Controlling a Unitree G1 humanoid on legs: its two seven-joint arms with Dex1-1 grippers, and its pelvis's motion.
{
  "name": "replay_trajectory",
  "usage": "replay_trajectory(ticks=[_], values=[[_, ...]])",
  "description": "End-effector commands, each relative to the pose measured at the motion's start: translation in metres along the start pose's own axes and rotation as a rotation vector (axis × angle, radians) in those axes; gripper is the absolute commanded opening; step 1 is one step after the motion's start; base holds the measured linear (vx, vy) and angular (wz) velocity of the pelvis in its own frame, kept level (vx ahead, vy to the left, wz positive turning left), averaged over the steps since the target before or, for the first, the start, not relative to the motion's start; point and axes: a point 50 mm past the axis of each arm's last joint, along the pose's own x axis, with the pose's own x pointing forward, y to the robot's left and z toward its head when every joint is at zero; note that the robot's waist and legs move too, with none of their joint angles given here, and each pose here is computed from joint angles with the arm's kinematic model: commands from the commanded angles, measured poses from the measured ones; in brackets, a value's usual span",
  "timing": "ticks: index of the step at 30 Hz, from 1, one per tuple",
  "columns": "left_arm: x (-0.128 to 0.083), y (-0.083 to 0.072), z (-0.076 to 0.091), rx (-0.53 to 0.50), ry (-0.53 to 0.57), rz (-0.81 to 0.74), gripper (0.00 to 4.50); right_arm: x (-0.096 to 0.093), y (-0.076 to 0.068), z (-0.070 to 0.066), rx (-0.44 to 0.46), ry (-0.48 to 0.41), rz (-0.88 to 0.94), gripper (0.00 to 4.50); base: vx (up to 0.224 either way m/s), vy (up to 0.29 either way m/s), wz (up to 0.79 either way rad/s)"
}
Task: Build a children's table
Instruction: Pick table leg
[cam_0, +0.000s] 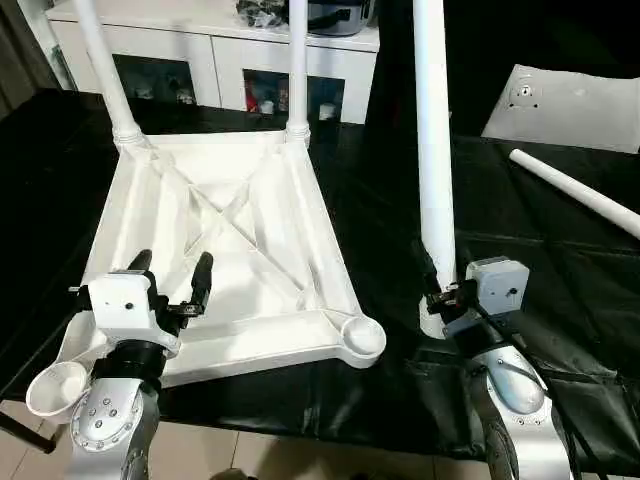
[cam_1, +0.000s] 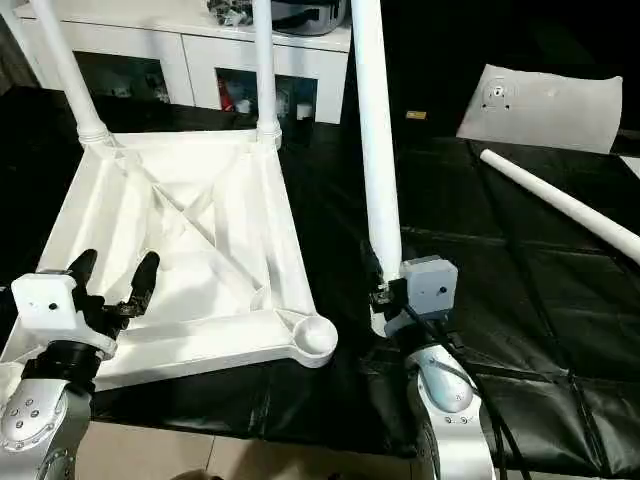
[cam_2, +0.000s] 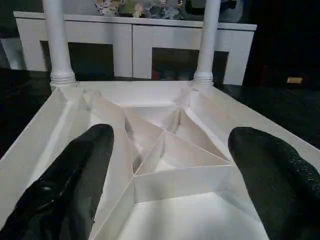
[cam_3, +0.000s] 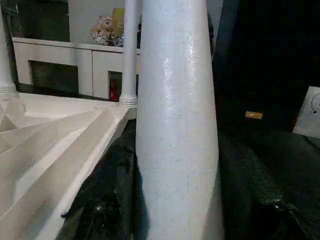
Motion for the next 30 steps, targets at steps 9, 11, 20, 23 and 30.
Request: replay_trajectory(ticks=[9,11,20,23,30], values=[[0.0015,-0.0006,0.0011,0.000,-0.011,-0.003,4.09,0.0017,-0.0009,0.0011,0.003,-0.002,0.000,1.85,0.000,0.000,0.00],[0.0015,-0.0006,0.0011,0.000,-0.011,-0.003,4.09,0.0017,-0.0009,0.0011,0.003,-0.002,0.000,1.85,0.000,0.000,0.00],[0.0015,-0.0006,0.0011,0.000,-0.011,-0.003,4.09,0.0017,-0.0009,0.0011,0.003,-0.002,0.000,1.85,0.000,0.000,0.00],[0.0015,-0.0006,0.0011,0.000,-0.011,-0.003,4.09,0.0017,-0.0009,0.0011,0.003,-0.002,0.000,1.85,0.000,0.000,0.00],[0.0015,-0.0006,0.0011,0.000,-0.011,-0.003,4.09,0.0017,-0.0009,0.0011,0.003,-0.002,0.000,1.85,0.000,0.000,0.00]])
